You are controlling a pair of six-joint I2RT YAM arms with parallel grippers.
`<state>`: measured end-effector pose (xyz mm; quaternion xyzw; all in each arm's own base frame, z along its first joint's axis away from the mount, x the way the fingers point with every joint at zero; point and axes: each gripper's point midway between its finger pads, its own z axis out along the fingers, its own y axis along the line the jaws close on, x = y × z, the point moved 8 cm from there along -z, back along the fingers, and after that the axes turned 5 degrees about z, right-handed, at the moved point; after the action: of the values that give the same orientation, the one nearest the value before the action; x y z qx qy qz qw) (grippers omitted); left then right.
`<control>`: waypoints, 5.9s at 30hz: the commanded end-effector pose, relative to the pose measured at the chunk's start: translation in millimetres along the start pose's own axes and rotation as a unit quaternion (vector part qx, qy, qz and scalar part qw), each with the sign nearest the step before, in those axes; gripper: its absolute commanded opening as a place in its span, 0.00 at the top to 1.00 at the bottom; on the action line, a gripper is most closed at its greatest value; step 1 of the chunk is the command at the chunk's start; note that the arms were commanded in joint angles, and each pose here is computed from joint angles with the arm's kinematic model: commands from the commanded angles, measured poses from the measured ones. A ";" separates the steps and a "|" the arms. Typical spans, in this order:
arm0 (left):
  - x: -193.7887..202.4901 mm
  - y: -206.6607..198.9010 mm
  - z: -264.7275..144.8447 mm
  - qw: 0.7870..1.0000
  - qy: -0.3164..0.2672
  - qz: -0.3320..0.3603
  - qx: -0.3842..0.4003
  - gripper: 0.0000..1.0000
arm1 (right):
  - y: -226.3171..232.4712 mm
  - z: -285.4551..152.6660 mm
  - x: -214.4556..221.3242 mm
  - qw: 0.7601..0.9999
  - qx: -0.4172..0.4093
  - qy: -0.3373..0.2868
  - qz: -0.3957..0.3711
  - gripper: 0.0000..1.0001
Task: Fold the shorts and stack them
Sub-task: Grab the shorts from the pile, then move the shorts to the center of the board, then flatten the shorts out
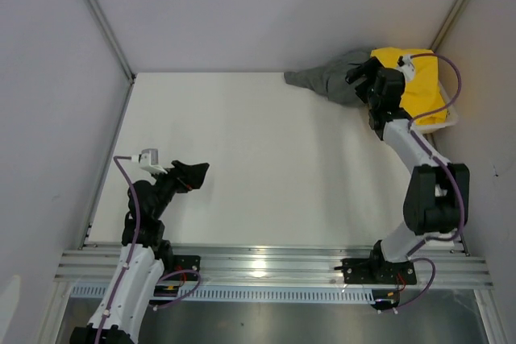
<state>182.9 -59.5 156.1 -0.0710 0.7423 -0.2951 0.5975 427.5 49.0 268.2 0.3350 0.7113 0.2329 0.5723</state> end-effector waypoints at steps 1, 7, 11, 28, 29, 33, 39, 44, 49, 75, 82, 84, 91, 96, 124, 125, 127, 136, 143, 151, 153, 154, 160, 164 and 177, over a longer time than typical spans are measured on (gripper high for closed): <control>-5.9 -3.9 -1.3 1.000 -0.014 0.000 0.010 0.01 | -1.3 39.8 3.7 0.998 0.042 -0.017 0.038 0.01; -5.2 -2.7 -0.7 1.000 -0.012 0.000 0.007 0.01 | -10.8 94.3 33.0 0.991 0.097 -0.027 0.093 0.01; -4.7 -1.2 -0.1 1.000 -0.011 0.000 0.001 0.01 | -20.9 119.4 52.8 0.984 0.130 -0.055 0.106 0.00; -0.4 4.5 3.7 1.000 0.004 0.000 -0.014 0.01 | -38.4 201.9 79.7 0.973 0.145 -0.145 0.110 0.37; -0.8 4.3 3.7 1.000 0.003 0.001 -0.014 0.01 | -35.4 201.8 78.6 0.973 0.140 -0.146 0.109 0.48; -0.7 4.5 3.7 1.000 0.003 0.001 -0.015 0.01 | -3.3 191.9 62.4 0.979 0.099 -0.152 0.091 0.89; -1.5 2.7 2.8 1.000 0.001 -0.001 -0.009 0.01 | 49.4 159.9 24.2 0.986 0.032 -0.150 0.067 1.00; -2.6 0.9 1.6 1.000 -0.002 0.001 -0.005 0.01 | 121.8 103.9 -39.1 0.982 -0.077 -0.164 0.047 1.00; -4.9 -1.5 0.0 1.000 -0.008 0.002 0.001 0.01 | 186.2 31.8 -81.9 0.970 -0.182 -0.156 0.034 1.00; -12.8 -7.5 -5.5 1.000 -0.024 0.007 0.006 0.01 | 136.9 -265.1 70.8 0.971 -0.217 0.092 0.031 1.00; -10.6 -6.0 -3.6 1.000 -0.017 0.005 0.005 0.01 | 121.9 -259.5 137.3 0.963 -0.152 0.160 -0.154 0.79; -11.9 -7.4 -3.4 1.000 -0.019 0.007 0.010 0.01 | 125.3 -260.1 139.6 0.955 -0.151 0.175 -0.184 0.43; -14.4 -10.8 -5.6 0.999 -0.023 0.014 0.020 0.01 | 86.6 -256.3 126.0 0.950 -0.122 0.187 -0.219 0.05; -11.7 -12.3 -5.1 0.999 -0.019 0.008 0.034 0.01 | 42.3 -230.8 122.2 0.952 -0.084 0.214 -0.201 0.05; 2.5 -20.9 11.2 0.995 0.040 0.016 0.088 0.01 | -11.0 -102.5 129.6 0.936 -0.102 0.326 -0.082 0.19; 2.3 -20.6 11.3 0.995 0.039 0.017 0.086 0.01 | -7.4 -97.4 130.5 0.936 -0.105 0.329 -0.075 0.19; 2.3 -20.8 11.3 0.995 0.039 0.018 0.085 0.01 | -0.3 -82.8 134.3 0.932 -0.114 0.338 -0.065 0.19; 1.5 -20.8 10.8 0.996 0.036 0.023 0.081 0.01 | 5.7 -36.2 163.3 0.920 -0.123 0.372 -0.004 0.24; 1.7 -21.3 11.2 0.996 0.037 0.022 0.082 0.01 | 3.4 -32.4 171.3 0.917 -0.122 0.379 0.017 0.36; 4.1 -19.0 11.0 0.996 0.040 0.024 0.072 0.01 | 6.8 -47.8 170.1 0.918 -0.123 0.377 0.027 0.43; 5.0 -19.1 11.7 0.996 0.041 0.021 0.076 0.01 | 8.2 -49.6 172.3 0.916 -0.128 0.380 0.038 0.50; 6.8 -18.6 12.4 0.996 0.045 0.018 0.077 0.01 | 9.7 -49.2 172.5 0.916 -0.133 0.378 0.039 0.55; 7.9 -19.3 15.1 0.995 0.053 0.016 0.080 0.01 | 16.3 -47.4 176.5 0.905 -0.153 0.396 0.042 1.00; 6.3 -20.1 13.3 0.995 0.048 0.022 0.079 0.01 | 17.9 -51.4 170.1 0.908 -0.148 0.391 0.020 1.00; 5.3 -21.4 12.2 0.995 0.044 0.024 0.081 0.01 | 13.3 -90.1 92.7 0.938 -0.141 0.308 -0.072 1.00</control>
<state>182.9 -81.9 145.6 -0.0126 0.7598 -0.3449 0.5510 340.4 157.3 197.6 0.1293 0.8467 0.4098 0.3138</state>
